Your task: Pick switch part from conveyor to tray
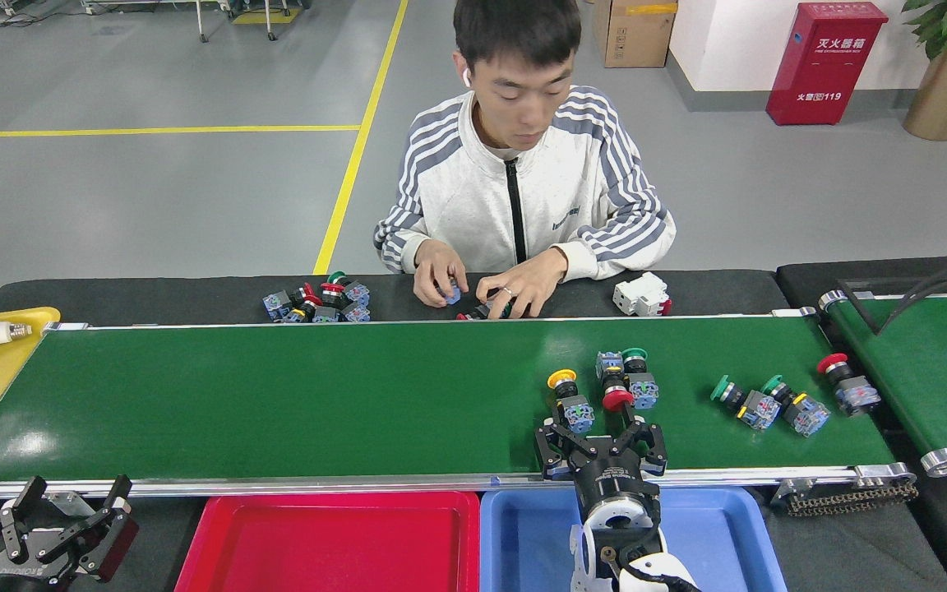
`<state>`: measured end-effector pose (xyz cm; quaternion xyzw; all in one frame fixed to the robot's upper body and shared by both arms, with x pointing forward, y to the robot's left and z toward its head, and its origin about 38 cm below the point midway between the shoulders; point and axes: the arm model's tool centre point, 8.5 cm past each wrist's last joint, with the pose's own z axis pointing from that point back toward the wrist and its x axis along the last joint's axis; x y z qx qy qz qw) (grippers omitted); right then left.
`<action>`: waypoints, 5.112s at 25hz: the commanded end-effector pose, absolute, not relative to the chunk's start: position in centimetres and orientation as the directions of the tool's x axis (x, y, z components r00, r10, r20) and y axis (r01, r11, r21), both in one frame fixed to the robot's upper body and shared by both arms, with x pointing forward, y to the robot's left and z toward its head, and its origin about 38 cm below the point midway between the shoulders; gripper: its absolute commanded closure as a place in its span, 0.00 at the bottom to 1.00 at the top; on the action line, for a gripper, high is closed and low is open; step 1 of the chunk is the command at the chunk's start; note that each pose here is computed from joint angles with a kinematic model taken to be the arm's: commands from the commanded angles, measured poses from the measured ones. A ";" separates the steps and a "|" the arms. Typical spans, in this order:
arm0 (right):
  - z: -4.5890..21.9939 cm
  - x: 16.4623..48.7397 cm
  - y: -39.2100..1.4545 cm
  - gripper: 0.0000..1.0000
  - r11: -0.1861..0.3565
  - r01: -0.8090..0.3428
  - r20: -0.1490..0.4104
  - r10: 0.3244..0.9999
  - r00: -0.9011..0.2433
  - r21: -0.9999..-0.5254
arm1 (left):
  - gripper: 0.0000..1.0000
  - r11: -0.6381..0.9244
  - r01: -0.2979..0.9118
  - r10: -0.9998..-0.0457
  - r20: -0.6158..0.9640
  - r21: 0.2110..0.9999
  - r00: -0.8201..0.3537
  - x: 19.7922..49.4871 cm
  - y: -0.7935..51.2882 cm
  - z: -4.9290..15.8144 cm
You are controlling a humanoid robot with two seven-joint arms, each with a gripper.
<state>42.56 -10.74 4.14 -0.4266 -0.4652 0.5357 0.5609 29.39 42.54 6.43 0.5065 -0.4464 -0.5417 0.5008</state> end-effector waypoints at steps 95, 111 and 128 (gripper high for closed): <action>5.3 45.2 -1.7 0.83 -0.128 -0.217 -0.004 0.869 -0.494 -0.968 | 0.74 -0.164 0.239 -0.974 -0.118 0.957 -0.194 52.5 13.8 6.2; 6.8 36.3 -4.3 0.98 -0.030 -0.110 0.043 0.793 -0.608 -0.993 | 0.85 -0.285 0.022 -0.688 -0.188 0.958 -0.701 36.6 25.6 6.6; 7.4 33.8 -8.6 0.00 0.127 -0.084 0.147 0.933 -0.329 -0.988 | 0.00 -0.112 0.072 -0.969 -0.093 0.991 -0.231 30.7 33.3 6.2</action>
